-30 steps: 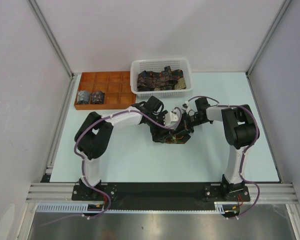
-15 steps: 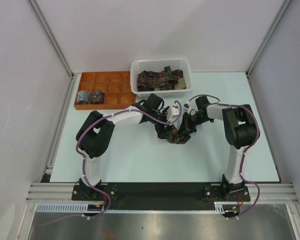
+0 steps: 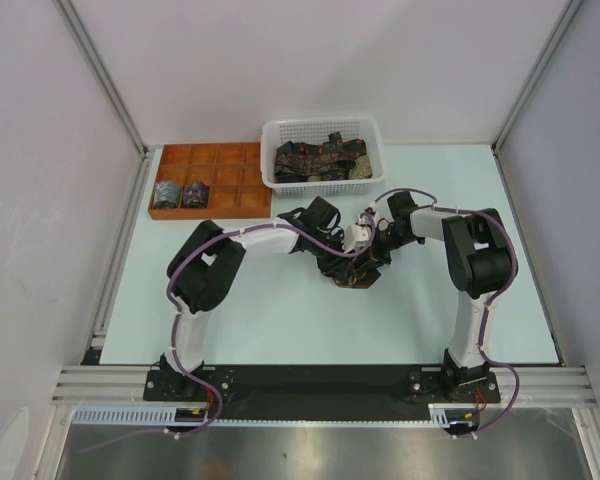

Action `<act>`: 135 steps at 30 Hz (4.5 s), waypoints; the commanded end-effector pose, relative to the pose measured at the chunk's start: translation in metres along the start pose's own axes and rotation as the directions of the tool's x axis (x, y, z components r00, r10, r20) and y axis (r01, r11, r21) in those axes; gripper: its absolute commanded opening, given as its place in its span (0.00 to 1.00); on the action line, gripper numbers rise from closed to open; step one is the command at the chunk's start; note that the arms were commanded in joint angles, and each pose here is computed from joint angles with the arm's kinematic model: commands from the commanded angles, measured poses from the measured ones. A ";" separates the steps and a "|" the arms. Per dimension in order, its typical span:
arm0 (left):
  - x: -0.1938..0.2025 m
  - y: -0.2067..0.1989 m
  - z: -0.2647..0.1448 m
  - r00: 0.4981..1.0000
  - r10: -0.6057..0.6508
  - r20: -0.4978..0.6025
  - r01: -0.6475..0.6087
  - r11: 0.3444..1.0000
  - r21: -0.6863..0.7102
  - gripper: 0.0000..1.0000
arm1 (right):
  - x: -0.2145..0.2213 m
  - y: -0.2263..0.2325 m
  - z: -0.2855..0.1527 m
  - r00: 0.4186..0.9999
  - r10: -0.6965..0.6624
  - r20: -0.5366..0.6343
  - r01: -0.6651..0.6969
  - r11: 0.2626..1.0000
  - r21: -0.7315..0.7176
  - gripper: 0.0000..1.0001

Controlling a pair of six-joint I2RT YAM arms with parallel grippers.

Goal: Roll the ties
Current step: Roll the tie at the center of the board.

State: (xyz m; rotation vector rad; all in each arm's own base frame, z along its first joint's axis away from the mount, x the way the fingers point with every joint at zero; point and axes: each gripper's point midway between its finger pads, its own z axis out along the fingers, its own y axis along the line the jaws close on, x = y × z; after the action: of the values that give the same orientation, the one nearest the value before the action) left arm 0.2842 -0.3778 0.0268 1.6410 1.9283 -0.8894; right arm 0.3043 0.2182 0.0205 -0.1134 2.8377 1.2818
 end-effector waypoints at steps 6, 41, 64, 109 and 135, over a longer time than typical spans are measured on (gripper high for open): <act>0.043 -0.006 -0.025 0.966 0.095 -0.240 -0.115 0.991 -0.071 0.18 | -0.004 0.013 -0.014 1.000 0.005 0.014 -0.004 0.998 -0.062 0.31; -0.015 -0.007 -0.041 0.982 0.162 -0.102 -0.171 0.981 -0.093 0.72 | 0.017 -0.031 -0.010 0.998 0.052 -0.016 -0.052 0.998 0.033 0.00; 0.005 -0.007 0.009 0.969 0.188 -0.159 -0.193 0.981 -0.016 0.26 | 0.021 -0.036 -0.021 0.999 0.032 -0.025 -0.031 0.997 0.068 0.00; -0.006 -0.006 -0.013 0.991 0.095 -0.091 -0.102 0.992 -0.070 0.71 | 0.005 -0.019 -0.001 0.998 0.005 0.056 -0.003 0.999 -0.033 0.00; -0.033 0.018 -0.129 0.551 -0.752 0.363 0.777 0.621 0.108 0.99 | -0.007 0.001 -0.008 0.994 0.005 0.112 0.005 0.996 -0.086 0.00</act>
State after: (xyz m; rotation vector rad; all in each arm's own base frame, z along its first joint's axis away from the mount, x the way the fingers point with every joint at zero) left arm 0.3200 -0.2841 0.1011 0.5326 2.3832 -1.0993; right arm 0.2962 0.2117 0.0283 -0.0011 2.7314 1.4715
